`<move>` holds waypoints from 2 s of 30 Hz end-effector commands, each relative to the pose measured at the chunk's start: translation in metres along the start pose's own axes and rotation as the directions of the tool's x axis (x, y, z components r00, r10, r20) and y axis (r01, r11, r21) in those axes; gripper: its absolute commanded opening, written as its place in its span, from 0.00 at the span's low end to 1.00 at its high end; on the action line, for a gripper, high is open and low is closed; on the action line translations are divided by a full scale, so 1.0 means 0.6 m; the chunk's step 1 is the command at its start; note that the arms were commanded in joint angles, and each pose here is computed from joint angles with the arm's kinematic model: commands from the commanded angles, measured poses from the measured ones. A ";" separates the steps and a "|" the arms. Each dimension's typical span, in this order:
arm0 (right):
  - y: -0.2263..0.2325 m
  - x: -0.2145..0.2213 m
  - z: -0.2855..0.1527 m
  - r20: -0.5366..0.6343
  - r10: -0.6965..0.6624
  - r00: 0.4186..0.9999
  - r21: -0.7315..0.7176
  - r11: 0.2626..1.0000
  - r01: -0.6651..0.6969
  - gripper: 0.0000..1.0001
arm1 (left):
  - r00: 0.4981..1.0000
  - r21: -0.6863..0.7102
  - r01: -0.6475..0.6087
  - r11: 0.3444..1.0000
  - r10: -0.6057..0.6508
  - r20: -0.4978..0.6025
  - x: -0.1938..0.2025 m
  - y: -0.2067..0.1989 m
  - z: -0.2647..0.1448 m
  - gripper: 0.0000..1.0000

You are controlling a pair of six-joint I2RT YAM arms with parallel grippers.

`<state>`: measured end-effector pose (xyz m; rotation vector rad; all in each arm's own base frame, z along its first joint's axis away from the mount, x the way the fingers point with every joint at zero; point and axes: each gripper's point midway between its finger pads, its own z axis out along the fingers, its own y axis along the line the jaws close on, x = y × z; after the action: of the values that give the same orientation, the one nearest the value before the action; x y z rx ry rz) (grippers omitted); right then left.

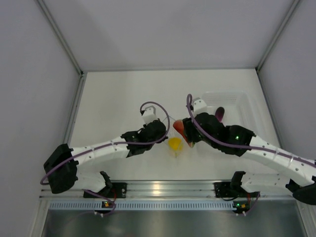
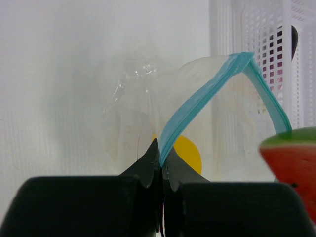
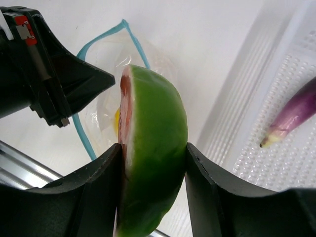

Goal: Open the zip-top bag and remove the fake food

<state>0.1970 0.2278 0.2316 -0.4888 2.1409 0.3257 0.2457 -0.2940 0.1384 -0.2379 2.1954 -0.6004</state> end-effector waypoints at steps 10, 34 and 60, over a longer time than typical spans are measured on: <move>-0.188 -0.073 -0.024 0.262 0.222 0.939 0.212 0.936 -0.281 0.18 | 0.996 -0.015 0.067 0.998 -0.066 0.067 -0.021 0.023 -0.017 0.00; -0.513 0.114 0.141 0.198 0.565 0.801 0.541 0.618 -0.570 0.55 | 1.000 0.030 0.011 0.999 -0.012 0.009 -0.013 -0.003 -0.013 0.00; -0.099 -0.055 0.022 0.104 0.390 0.915 -0.027 0.921 -0.390 0.41 | 0.992 0.098 0.124 0.987 -0.123 -0.015 -0.029 -0.055 -0.023 0.00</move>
<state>0.2746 0.1614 0.2219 -0.0089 2.1454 0.4704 0.2380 -0.3004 0.1538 -0.2520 2.2078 -0.7052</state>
